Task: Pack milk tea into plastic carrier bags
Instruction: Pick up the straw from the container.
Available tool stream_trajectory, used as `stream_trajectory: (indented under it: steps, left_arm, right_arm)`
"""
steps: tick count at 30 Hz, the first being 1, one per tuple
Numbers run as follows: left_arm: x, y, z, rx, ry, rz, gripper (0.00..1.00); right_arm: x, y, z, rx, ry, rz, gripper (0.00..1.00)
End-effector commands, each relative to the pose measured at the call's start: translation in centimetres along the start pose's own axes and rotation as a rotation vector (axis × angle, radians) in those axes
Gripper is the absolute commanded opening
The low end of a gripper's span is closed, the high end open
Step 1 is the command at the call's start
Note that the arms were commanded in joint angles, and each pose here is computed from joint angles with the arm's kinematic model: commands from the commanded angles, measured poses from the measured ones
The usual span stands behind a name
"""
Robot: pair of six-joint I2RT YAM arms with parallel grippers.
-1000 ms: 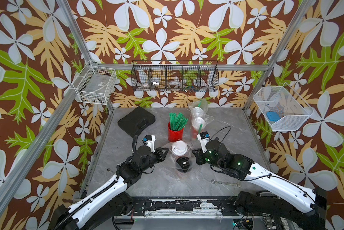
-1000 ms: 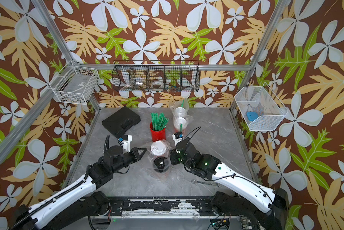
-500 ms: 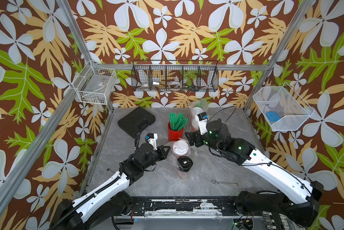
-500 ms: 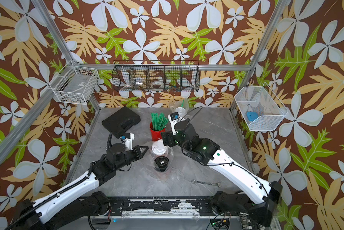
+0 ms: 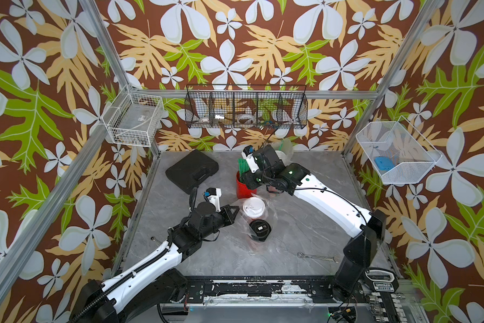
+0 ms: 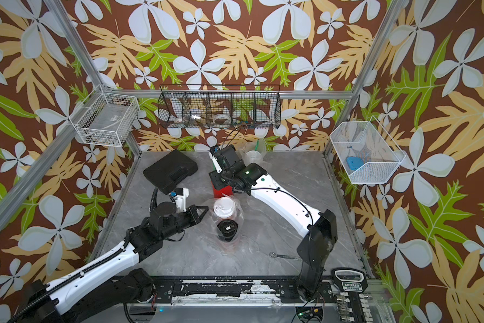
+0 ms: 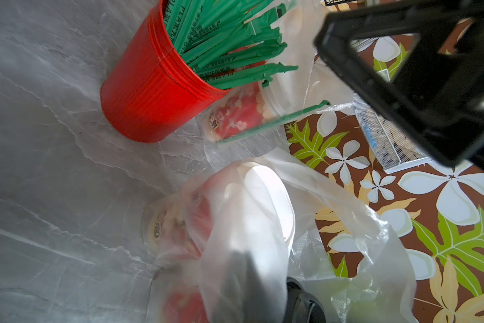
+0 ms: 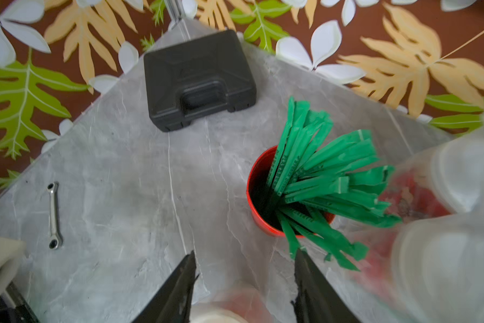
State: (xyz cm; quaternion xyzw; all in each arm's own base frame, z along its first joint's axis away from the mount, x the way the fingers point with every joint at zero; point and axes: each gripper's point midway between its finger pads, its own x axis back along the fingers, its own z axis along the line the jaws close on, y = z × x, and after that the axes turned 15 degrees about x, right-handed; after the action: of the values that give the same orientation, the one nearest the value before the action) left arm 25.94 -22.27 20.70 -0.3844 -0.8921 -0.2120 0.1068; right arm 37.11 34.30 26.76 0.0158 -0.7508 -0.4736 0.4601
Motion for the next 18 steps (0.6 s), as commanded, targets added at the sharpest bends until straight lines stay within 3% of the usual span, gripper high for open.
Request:
stream_trajectory:
  steps: [1, 18]
  left_arm:
    - [0.0, 0.5, -0.7, -0.007, -0.030, -0.026, 0.00]
    - [-0.3, 0.5, -0.8, -0.017, -0.029, -0.021, 0.00]
  right_arm:
    - [-1.0, -2.2, 0.1, 0.023, 0.004, 0.112, 0.54]
    - [-3.1, -3.9, -1.9, 0.014, -0.088, 0.168, 0.56]
